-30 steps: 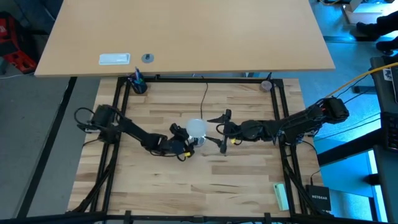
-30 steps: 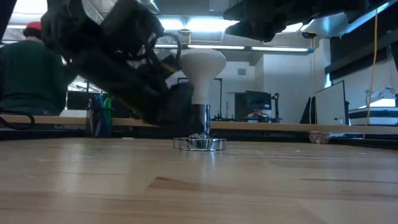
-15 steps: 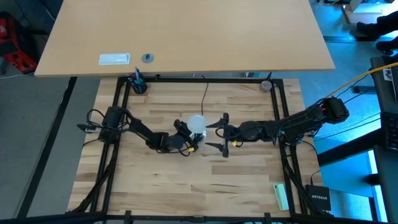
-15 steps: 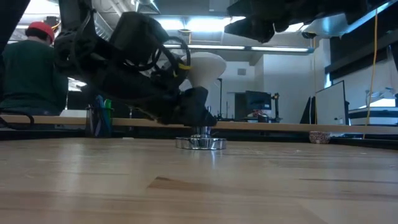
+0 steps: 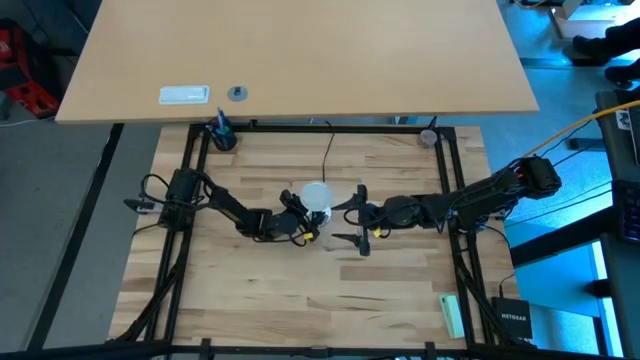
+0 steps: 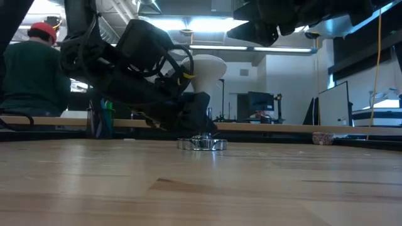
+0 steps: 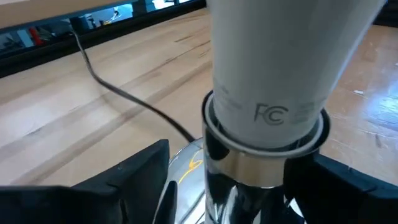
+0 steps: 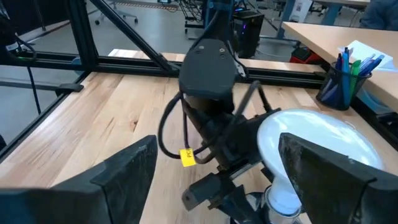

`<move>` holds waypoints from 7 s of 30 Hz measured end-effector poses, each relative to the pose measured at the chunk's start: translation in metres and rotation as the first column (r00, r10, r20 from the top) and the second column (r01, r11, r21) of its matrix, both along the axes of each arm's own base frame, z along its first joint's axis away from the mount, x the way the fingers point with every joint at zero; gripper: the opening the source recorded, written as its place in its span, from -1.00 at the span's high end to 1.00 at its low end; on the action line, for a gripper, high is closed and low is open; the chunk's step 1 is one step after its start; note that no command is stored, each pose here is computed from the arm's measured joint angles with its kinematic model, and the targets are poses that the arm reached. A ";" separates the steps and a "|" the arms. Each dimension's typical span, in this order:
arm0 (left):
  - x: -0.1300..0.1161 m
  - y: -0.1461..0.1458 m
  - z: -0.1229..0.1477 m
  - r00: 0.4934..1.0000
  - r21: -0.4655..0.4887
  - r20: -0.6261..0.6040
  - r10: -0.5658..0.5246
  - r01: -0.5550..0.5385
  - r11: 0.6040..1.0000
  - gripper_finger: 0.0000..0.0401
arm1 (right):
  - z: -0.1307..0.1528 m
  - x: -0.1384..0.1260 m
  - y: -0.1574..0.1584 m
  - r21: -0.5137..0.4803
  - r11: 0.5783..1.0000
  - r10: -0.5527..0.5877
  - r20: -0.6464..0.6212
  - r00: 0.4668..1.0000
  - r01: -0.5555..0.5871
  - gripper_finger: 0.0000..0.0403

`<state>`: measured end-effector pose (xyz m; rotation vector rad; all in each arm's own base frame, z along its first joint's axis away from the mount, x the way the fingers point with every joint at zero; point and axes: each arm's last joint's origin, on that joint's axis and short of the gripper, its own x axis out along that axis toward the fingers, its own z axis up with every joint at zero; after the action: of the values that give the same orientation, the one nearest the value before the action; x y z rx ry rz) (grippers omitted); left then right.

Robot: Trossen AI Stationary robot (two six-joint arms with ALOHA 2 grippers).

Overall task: Screw lightbulb
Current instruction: Remove the lightbulb from the lamp

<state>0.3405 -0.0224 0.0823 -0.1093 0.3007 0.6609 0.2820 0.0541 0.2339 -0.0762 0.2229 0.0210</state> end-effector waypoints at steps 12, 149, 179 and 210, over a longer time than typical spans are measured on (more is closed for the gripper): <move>0.001 0.002 0.004 1.000 -0.028 0.018 -0.017 0.018 0.999 0.21 | 0.000 0.000 -0.001 -0.008 0.999 -0.033 0.001 0.999 0.033 -0.67; -0.039 -0.092 0.239 0.884 0.040 0.074 -0.461 0.459 0.887 0.14 | 0.139 0.026 0.026 0.038 0.999 -0.010 0.180 0.984 0.003 -0.88; -0.029 -0.099 0.229 0.895 0.091 0.059 -0.443 0.437 0.895 0.18 | 0.115 0.056 0.035 0.088 0.995 0.031 0.194 0.980 -0.049 0.25; -0.030 -0.091 0.232 0.952 0.089 0.090 -0.293 0.286 0.954 0.16 | 0.139 0.017 0.017 0.073 0.984 -0.170 0.116 0.979 0.162 -0.95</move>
<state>0.3102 -0.1131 0.3139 -0.0256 0.1877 0.3725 0.2989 0.0711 0.3731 0.0041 0.1058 -0.1431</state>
